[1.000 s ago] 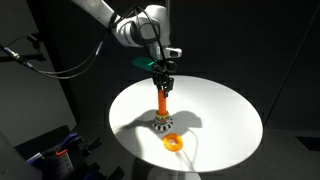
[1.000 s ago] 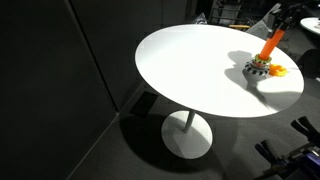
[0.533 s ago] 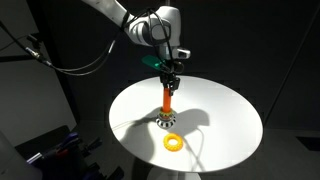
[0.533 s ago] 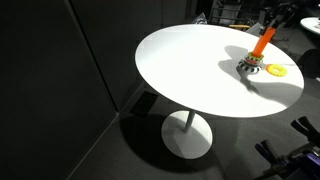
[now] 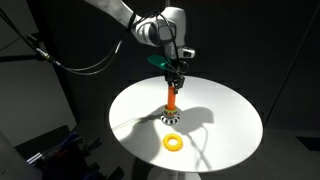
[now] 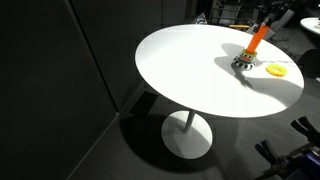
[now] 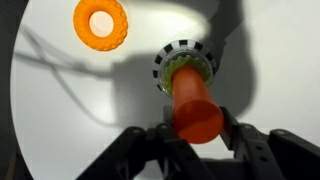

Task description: Move the light green object to the table

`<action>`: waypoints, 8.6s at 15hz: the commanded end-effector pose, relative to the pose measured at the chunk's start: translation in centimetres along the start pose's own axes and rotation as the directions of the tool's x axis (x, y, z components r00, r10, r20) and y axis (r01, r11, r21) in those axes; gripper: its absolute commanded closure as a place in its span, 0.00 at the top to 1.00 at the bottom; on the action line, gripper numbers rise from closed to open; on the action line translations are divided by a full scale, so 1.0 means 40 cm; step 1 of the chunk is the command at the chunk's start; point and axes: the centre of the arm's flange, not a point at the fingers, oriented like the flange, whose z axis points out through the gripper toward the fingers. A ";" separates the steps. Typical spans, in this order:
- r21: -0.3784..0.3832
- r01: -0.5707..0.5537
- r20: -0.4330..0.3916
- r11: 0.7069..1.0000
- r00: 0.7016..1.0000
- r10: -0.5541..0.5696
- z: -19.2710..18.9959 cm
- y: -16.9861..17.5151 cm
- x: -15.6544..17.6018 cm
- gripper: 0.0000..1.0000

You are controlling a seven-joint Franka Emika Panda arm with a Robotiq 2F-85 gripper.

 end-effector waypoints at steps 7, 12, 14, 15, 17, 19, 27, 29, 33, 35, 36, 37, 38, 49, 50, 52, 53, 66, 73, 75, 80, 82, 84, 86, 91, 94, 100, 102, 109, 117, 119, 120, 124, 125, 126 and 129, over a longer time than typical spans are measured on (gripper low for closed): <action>-0.005 -0.015 0.036 1.000 0.999 0.015 -0.027 0.043 -0.027 1.00; 0.002 0.017 0.047 1.000 0.999 -0.017 -0.029 0.083 -0.088 1.00; 0.005 0.035 0.036 0.999 0.999 -0.035 -0.022 0.095 -0.115 1.00; 0.007 0.041 0.037 0.999 0.998 -0.041 -0.021 0.099 -0.123 1.00; 0.010 0.056 0.010 0.998 0.998 -0.056 -0.004 0.105 -0.153 1.00; 0.009 0.072 -0.034 0.997 0.997 -0.072 0.015 0.105 -0.172 1.00; 0.009 0.063 -0.094 0.998 0.994 -0.062 0.080 0.092 -0.169 1.00; 0.009 0.063 -0.092 0.998 0.994 -0.062 0.082 0.093 -0.174 1.00; 0.009 0.070 -0.108 0.998 0.992 -0.069 0.086 0.092 -0.176 1.00; 0.016 0.070 -0.131 0.997 0.989 -0.067 0.110 0.087 -0.174 1.00; 0.015 0.070 -0.141 0.997 0.988 -0.067 0.122 0.083 -0.171 1.00; 0.014 0.070 -0.154 0.997 0.986 -0.067 0.134 0.079 -0.167 1.00; 0.016 0.071 -0.156 0.997 0.985 -0.068 0.144 0.073 -0.161 1.00; 0.022 0.111 -0.198 0.994 0.975 -0.105 0.238 0.022 -0.147 1.00; 0.023 0.112 -0.205 0.993 0.973 -0.105 0.244 0.019 -0.145 1.00; 0.023 0.115 -0.222 0.993 0.969 -0.107 0.257 0.014 -0.140 1.00; 0.024 0.117 -0.229 0.993 0.967 -0.108 0.262 0.011 -0.138 1.00; 0.030 0.137 -0.301 0.990 0.946 -0.122 0.292 -0.020 -0.126 0.56; 0.030 0.121 -0.308 0.992 0.945 -0.106 0.254 -0.012 -0.133 0.44; 0.029 0.116 -0.311 0.993 0.945 -0.101 0.235 -0.010 -0.133 0.44; 0.030 0.102 -0.330 0.994 0.940 -0.087 0.171 -0.010 -0.130 0.44; 0.034 0.100 -0.342 0.994 0.936 -0.082 0.135 -0.011 -0.131 0.44; 0.041 0.099 -0.353 0.994 0.932 -0.078 0.091 -0.015 -0.135 0.44; 0.051 0.101 -0.366 0.994 0.928 -0.075 0.044 -0.018 -0.144 0.44; 0.105 0.093 -0.393 0.990 0.919 -0.045 -0.086 -0.028 -0.170 0.44; 0.161 0.099 -0.376 0.982 0.926 -0.032 -0.141 -0.035 -0.190 0.44; 0.207 0.135 -0.270 0.969 0.960 -0.076 -0.115 -0.053 -0.223 0.44; 0.202 0.137 -0.226 0.970 0.970 -0.090 -0.080 -0.056 -0.231 0.44; 0.176 0.128 -0.201 0.976 0.975 -0.092 0.059 -0.052 -0.249 0.44; 0.142 0.106 -0.203 0.984 0.976 -0.076 0.138 -0.039 -0.243 1.00; 0.126 0.098 -0.165 0.987 0.983 -0.076 0.137 -0.030 -0.237 1.00; 0.116 0.099 -0.146 0.988 0.986 -0.081 0.136 -0.024 -0.235 1.00; 0.064 0.105 -0.028 0.992 0.994 -0.104 0.119 0.009 -0.229 1.00; 0.056 0.109 -0.005 0.992 0.994 -0.109 0.113 0.016 -0.227 1.00; 0.045 0.108 0.014 0.993 0.994 -0.109 0.105 0.021 -0.225 1.00; 0.021 0.120 0.046 0.993 0.992 -0.121 0.080 0.027 -0.220 1.00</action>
